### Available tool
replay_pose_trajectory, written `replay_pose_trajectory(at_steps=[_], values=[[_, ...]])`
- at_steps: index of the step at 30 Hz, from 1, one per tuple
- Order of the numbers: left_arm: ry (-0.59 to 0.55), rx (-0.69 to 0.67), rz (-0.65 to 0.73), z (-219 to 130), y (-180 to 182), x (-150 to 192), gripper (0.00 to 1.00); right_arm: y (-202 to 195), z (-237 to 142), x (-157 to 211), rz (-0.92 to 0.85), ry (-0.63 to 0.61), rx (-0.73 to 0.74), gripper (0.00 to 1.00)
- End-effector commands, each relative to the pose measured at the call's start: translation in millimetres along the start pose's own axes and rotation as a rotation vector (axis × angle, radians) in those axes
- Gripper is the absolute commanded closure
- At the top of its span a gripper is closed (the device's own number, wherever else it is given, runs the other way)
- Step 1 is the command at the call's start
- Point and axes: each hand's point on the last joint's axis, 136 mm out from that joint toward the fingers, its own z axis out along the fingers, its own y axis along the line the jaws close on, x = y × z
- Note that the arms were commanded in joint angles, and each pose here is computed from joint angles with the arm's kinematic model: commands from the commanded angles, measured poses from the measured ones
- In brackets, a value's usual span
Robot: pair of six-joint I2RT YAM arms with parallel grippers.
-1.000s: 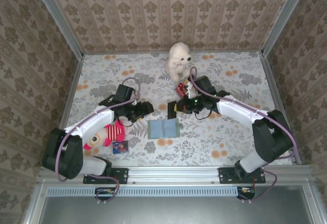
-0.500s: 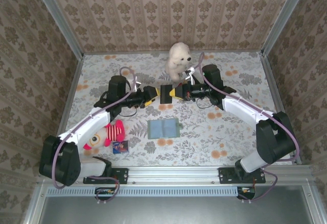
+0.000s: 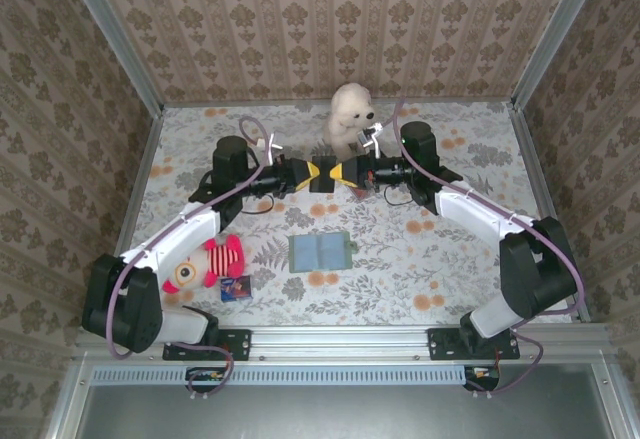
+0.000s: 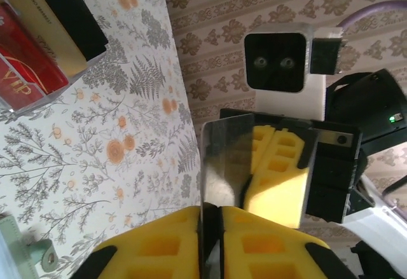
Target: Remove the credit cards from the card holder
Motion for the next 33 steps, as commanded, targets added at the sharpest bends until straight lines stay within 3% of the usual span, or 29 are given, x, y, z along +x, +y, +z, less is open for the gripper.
replay_pose_trajectory(at_steps=[1,3,7,13,19,23,26,28,33], values=[[0.003,0.040,0.025,1.1,-15.2,-2.8,0.95,3.8,3.8,3.4,-0.012,0.018,-0.032,0.95],[-0.034,0.037,0.008,-0.4,-15.7,-7.7,1.00,-0.2,3.3,0.3,-0.001,-0.024,-0.010,0.81],[-0.095,0.018,-0.017,-4.3,-16.2,-15.8,1.00,-0.8,9.1,-4.7,0.029,-0.113,-0.003,0.72],[-0.135,-0.004,-0.046,-7.6,-10.8,-18.8,1.00,-8.1,7.3,-18.8,0.136,-0.265,-0.068,0.77],[-0.135,0.011,-0.076,-5.9,-8.8,-18.4,1.00,-4.5,16.1,-16.4,0.178,-0.261,-0.132,0.81],[-0.131,-0.011,-0.092,-7.1,-1.9,-17.4,1.00,-5.5,16.0,-16.5,0.171,-0.263,-0.120,0.92],[-0.129,-0.046,-0.129,-10.6,7.9,-15.6,0.78,-13.4,15.6,-17.2,0.155,-0.248,-0.063,1.00],[-0.126,-0.093,-0.145,-14.9,16.1,-13.6,0.58,-23.4,13.4,-16.9,0.128,-0.236,0.015,1.00],[-0.139,-0.326,-0.150,-37.2,52.8,-4.8,0.25,-48.0,-9.2,-19.5,-0.006,-0.196,0.283,1.00]])
